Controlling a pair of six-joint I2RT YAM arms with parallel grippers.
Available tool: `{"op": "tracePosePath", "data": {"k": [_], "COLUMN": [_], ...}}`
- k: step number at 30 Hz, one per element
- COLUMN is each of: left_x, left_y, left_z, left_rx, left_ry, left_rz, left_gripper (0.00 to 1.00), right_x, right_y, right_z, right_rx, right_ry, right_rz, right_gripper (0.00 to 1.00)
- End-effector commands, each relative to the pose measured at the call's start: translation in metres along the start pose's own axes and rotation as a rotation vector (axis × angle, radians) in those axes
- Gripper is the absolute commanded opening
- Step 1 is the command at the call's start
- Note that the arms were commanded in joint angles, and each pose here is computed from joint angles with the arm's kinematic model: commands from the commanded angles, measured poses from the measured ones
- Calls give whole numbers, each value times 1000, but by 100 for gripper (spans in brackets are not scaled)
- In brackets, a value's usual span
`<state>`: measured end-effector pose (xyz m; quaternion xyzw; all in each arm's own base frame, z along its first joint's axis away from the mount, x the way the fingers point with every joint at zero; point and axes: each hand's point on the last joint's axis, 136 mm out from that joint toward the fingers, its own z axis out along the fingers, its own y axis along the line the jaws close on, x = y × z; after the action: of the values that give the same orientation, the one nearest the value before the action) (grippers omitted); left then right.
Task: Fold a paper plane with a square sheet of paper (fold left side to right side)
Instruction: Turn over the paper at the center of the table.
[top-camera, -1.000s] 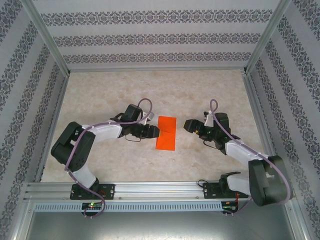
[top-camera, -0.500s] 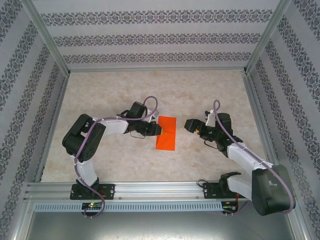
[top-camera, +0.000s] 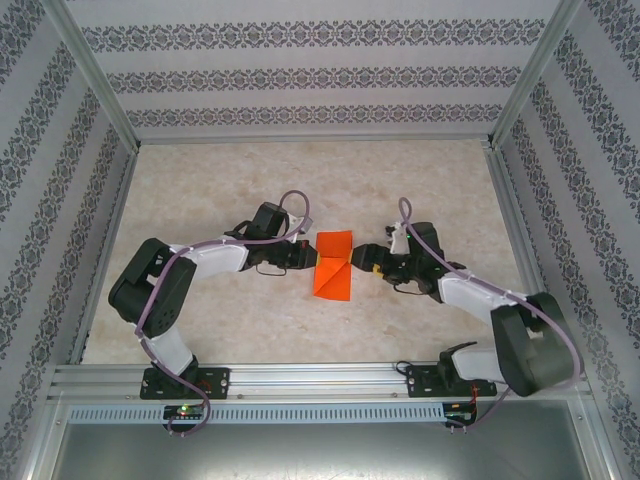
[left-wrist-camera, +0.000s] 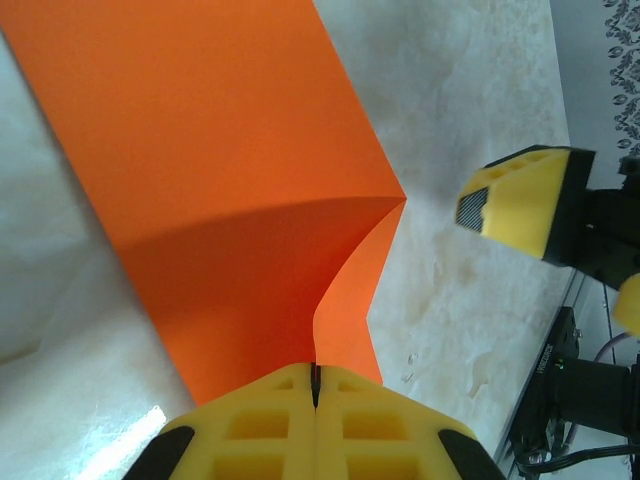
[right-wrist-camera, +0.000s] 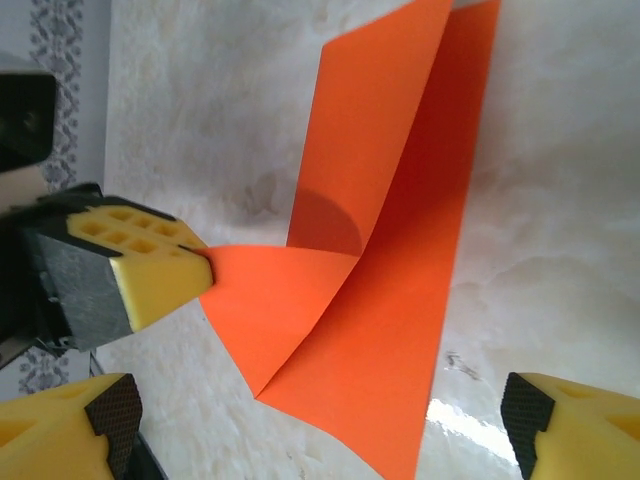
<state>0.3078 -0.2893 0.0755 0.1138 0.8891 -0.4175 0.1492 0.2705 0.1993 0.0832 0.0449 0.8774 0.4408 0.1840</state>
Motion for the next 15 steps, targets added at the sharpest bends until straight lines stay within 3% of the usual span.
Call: {"op": "tracePosePath", "data": {"k": [1, 10, 15], "left_x": [-2, 0, -1], "left_y": [-1, 2, 4], "left_z": [-6, -7, -8], "left_rx": [-8, -19, -34], "left_ry": [-23, -26, -27], "left_rz": [37, 34, 32], "left_gripper": [2, 2, 6], "right_x": [-5, -5, -5], "right_y": [21, 23, 28], "right_z": [14, 57, 68], "right_rx": [-59, -100, -134], "right_ry": [20, 79, 91], "right_rz": [-23, 50, 58], "right_gripper": [92, 76, 55]}}
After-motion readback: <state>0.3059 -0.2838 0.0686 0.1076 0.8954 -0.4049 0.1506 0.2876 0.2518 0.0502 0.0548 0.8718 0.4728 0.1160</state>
